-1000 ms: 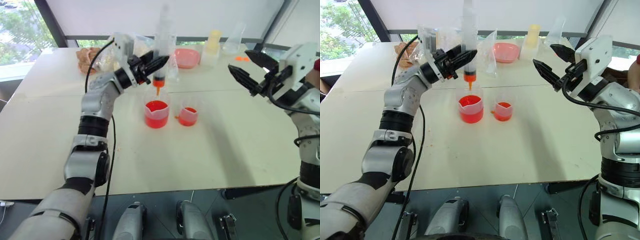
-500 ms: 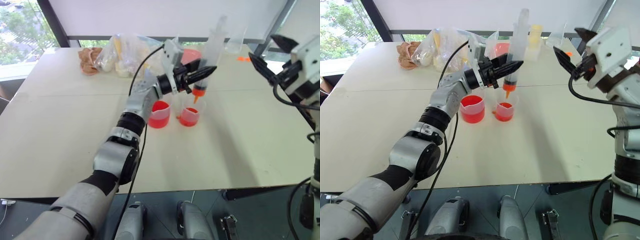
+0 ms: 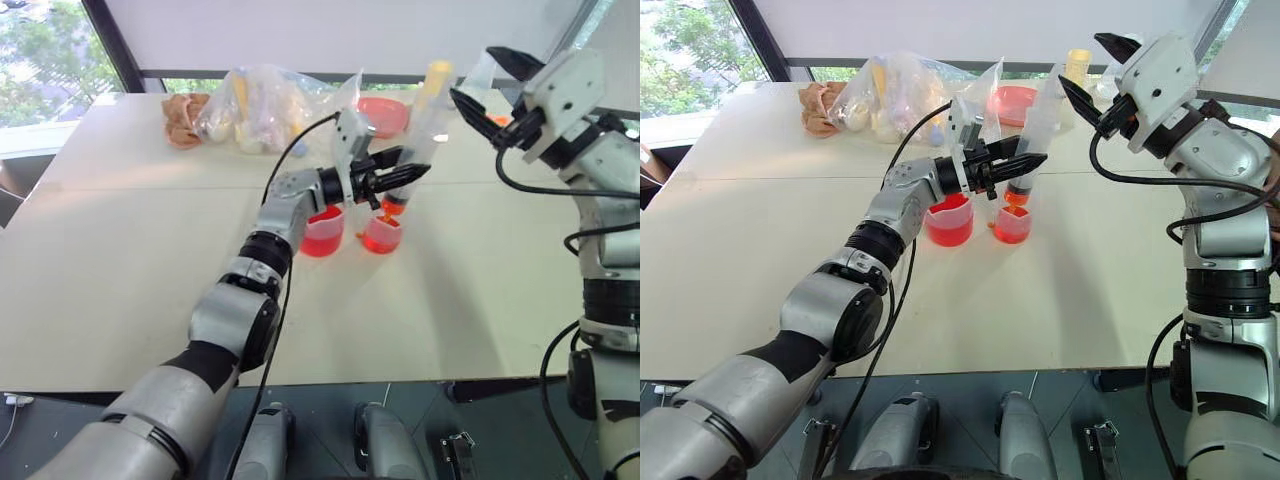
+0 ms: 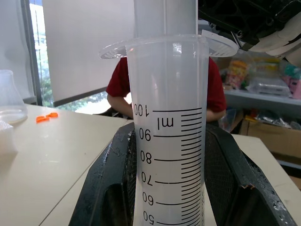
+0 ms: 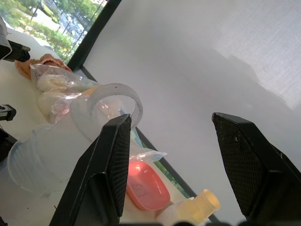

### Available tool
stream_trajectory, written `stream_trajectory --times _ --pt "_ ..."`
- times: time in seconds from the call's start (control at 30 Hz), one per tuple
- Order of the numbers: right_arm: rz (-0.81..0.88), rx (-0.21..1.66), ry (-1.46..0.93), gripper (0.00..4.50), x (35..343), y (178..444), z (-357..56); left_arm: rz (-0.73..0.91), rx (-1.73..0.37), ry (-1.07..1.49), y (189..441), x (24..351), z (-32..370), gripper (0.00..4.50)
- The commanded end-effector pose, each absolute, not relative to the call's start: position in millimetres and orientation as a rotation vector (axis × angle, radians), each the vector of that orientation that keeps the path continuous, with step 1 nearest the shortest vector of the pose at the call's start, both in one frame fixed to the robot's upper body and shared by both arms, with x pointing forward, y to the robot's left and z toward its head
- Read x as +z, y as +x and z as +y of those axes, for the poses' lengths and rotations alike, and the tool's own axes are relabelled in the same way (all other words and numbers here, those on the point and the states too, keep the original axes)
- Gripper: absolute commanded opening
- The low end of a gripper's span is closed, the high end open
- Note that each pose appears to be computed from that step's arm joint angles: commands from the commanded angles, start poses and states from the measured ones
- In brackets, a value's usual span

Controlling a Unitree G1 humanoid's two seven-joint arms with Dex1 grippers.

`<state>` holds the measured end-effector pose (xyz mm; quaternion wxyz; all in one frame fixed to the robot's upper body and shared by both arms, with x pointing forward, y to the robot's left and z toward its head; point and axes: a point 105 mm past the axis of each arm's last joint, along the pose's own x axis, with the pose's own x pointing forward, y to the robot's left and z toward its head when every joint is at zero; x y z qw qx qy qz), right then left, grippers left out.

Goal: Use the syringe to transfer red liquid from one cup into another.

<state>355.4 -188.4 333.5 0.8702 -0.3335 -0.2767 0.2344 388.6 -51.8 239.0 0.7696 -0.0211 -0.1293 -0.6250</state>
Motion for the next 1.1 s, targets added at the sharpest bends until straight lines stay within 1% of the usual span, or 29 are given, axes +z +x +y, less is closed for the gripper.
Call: stream_trajectory --times 0.03,0.07,0.1,0.13,0.17,0.2,0.23,0.37,0.47,0.6,0.97,1.1 --pt "-0.623 0.515 -0.707 2.84 341.1 353.5 -179.4 -0.366 -1.412 0.017 377.3 255.5 -62.8 1.44" --pt "-0.627 0.521 -0.708 2.33 341.4 353.4 -178.1 -0.366 -1.413 0.017 377.1 255.0 -63.1 1.44" --pt "-0.631 0.526 -0.708 2.14 341.9 353.0 -177.4 -0.367 -1.414 0.018 376.8 255.0 -63.8 1.44" --pt "-0.634 0.530 -0.708 1.56 342.1 352.5 -176.6 -0.368 -1.414 0.018 376.6 255.4 -64.3 1.44" --pt "-0.635 0.535 -0.707 1.18 342.2 351.9 -176.1 -0.371 -1.413 0.016 376.5 256.1 -65.0 1.44" --pt "-0.635 0.541 -0.707 0.37 341.8 351.2 -175.4 -0.373 -1.411 0.013 376.6 256.9 -65.4 1.44" --pt "-0.634 0.548 -0.707 0.05 341.1 350.7 -174.5 -0.375 -1.407 0.011 376.9 257.9 -65.5 1.44" --pt "-0.609 0.581 -0.695 0.05 333.1 349.6 -169.8 -0.386 -1.385 -0.016 379.7 264.4 -64.1 1.44" --pt "-0.544 0.644 -0.658 0.05 311.1 349.4 -158.3 -0.395 -1.365 0.010 381.8 265.5 -62.9 1.44" --pt "-0.521 0.670 -0.617 0.05 294.7 347.0 -146.7 -0.427 -1.340 -0.025 383.5 276.1 -60.9 1.44" --pt "-0.459 0.703 -0.559 0.05 269.1 343.7 -137.4 -0.522 -1.309 -0.038 383.0 308.1 -56.9 1.44" --pt "-0.425 0.694 -0.553 0.05 264.0 344.9 -140.1 -0.536 -1.314 -0.044 381.7 313.8 -56.2 1.44"
